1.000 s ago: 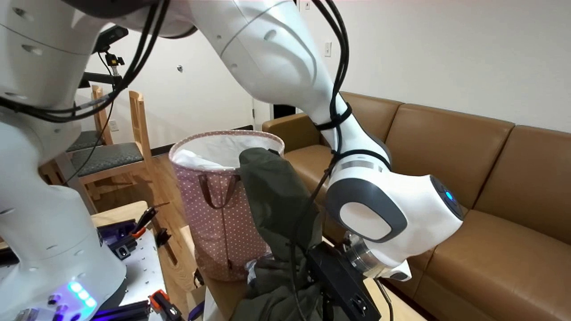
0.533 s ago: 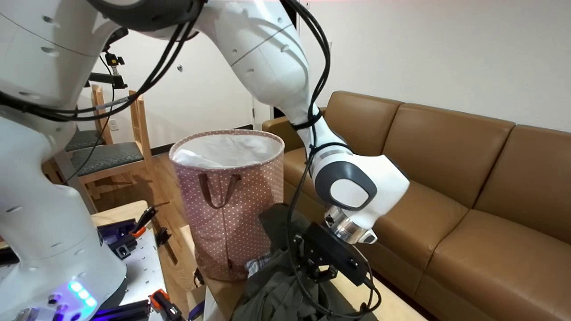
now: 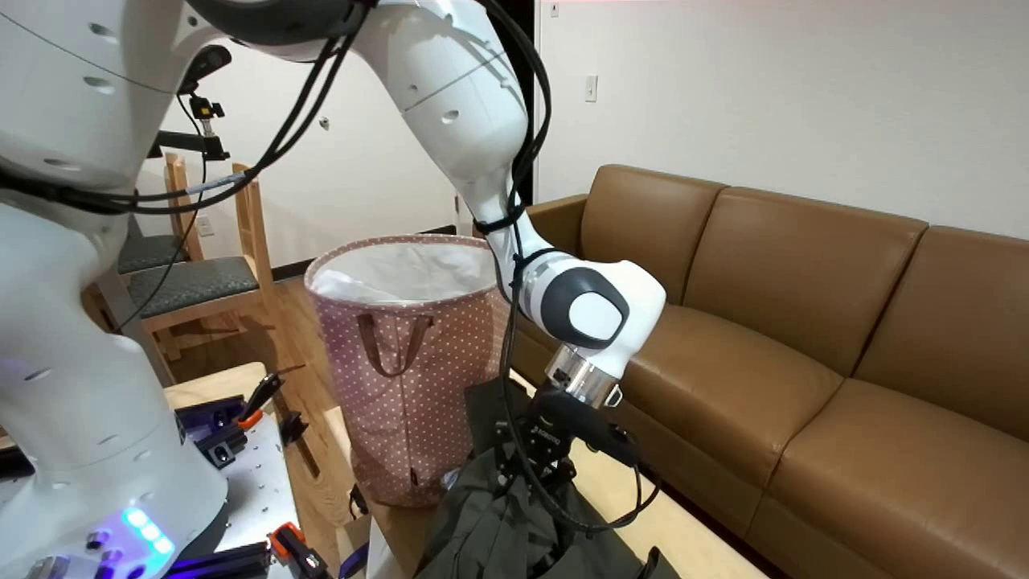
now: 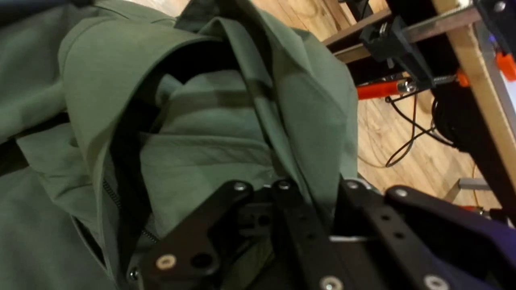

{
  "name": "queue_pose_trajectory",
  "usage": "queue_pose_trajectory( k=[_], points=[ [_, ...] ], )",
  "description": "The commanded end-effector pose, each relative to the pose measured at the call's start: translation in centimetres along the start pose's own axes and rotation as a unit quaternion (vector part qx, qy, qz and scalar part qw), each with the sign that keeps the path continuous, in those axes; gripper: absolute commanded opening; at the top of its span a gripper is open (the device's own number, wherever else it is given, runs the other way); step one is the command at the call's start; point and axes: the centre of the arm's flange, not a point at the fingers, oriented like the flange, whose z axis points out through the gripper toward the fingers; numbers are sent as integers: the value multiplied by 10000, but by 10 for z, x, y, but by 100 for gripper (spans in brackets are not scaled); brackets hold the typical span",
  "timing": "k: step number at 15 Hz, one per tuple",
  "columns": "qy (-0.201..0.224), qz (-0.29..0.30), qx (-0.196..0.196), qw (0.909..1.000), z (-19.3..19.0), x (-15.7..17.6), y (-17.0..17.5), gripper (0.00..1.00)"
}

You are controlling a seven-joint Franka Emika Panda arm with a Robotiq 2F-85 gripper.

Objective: Remove three things from the carrier bag and put them on the table

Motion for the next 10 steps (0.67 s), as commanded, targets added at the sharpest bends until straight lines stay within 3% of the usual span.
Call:
queue_pose_trajectory(
  k=[1,6,7,8,10],
  points=[
    [-428,-875,-166,9951,0,-14,-49,5],
    [-1321,-1764,-182,9752,20,4,-62,5],
    [-1336,-1640,-273,9770,18,4,-63,5],
    [-1138,-1540,-116,9814,19,6,-52,5],
    [-1176,-1580,-119,9803,19,10,-53,8]
  ],
)
